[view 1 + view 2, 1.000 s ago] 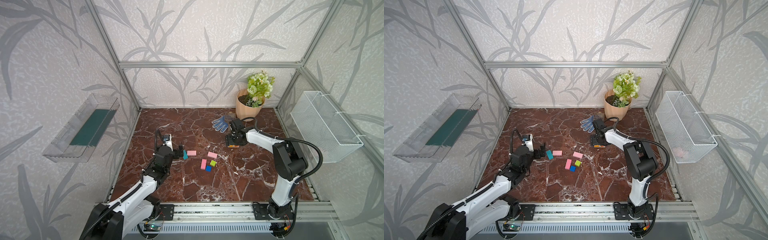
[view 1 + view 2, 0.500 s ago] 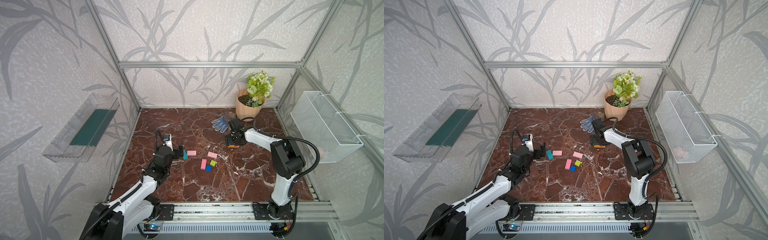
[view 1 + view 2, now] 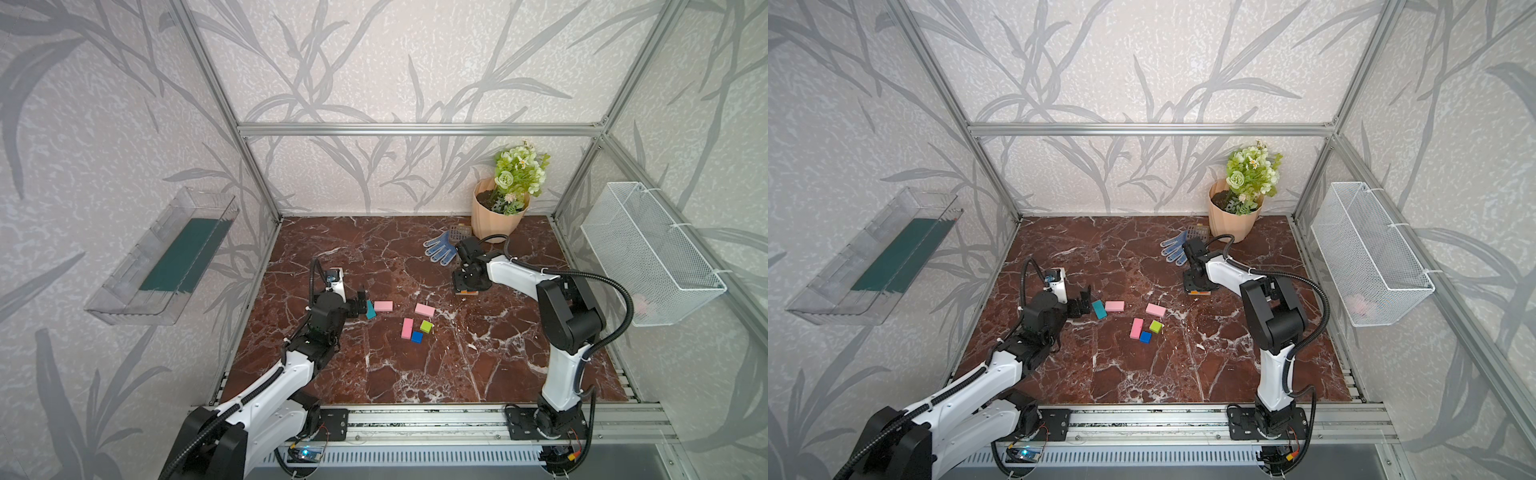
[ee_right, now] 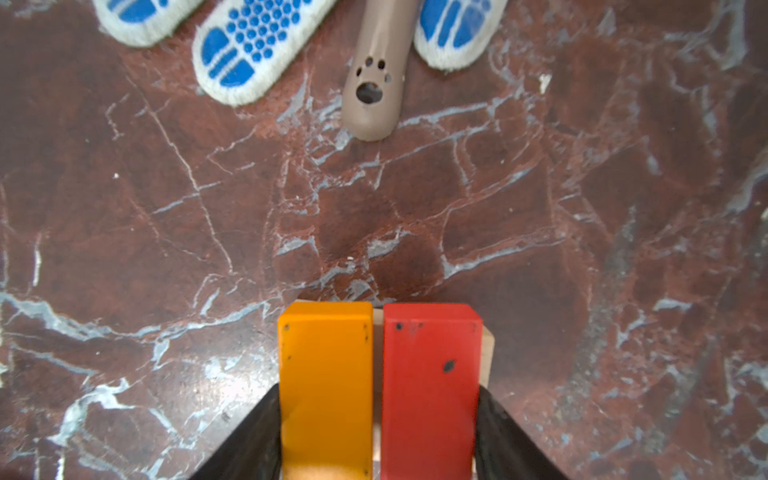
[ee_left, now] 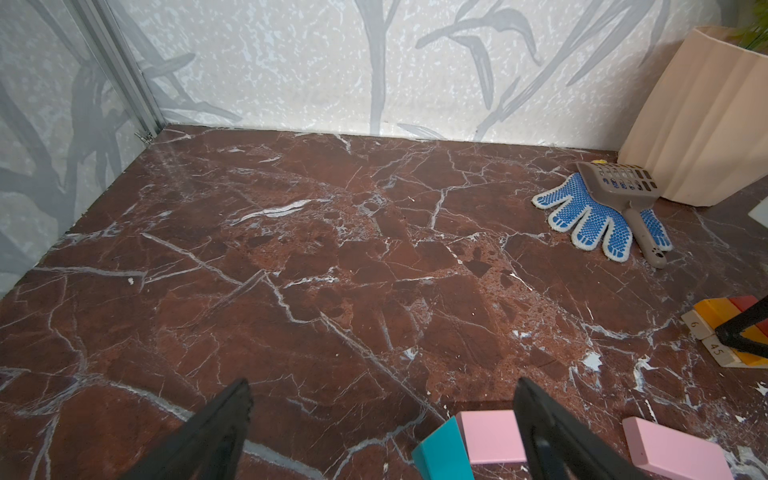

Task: Build the wood block tower
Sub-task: 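Lower the right gripper to push orange and red blocks together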

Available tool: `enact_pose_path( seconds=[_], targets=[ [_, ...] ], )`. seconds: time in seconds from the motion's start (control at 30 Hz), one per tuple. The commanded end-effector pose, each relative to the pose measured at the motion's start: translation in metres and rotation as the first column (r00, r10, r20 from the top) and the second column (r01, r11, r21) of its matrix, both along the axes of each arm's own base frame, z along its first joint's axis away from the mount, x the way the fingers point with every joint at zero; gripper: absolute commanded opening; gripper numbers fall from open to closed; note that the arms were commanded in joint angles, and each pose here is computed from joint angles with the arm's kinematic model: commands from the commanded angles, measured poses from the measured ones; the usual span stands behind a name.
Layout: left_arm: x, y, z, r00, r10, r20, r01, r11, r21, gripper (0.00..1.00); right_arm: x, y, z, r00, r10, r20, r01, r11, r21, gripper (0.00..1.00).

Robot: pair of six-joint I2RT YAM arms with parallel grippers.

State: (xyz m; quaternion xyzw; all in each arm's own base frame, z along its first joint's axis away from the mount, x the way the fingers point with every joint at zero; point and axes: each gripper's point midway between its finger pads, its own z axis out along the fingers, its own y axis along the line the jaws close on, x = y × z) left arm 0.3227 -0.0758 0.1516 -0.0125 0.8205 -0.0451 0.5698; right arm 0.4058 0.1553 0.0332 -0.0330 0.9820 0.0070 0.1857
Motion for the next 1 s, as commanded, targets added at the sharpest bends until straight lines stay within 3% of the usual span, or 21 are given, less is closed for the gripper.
enact_pose_path(
  seconds=[0.0,0.53,0.97],
  targets=[
    [-0.001,0.000,0.001,1.000,-0.002,0.013,0.002,1.000,0.011,0.99,0.002,-0.002,0.002,1.000,-0.009,-0.006,0.009,1.000,-0.016,0.67],
    [-0.001,0.000,0.001,1.000,-0.003,0.013,0.003,1.000,0.010,0.99,0.007,0.001,0.006,1.000,-0.015,0.015,0.015,1.000,-0.001,0.74],
    [-0.001,0.000,0.001,1.000,-0.004,0.013,0.003,1.000,0.010,0.99,0.017,0.004,0.000,1.000,-0.024,0.001,0.024,1.000,-0.009,0.68]
  ],
)
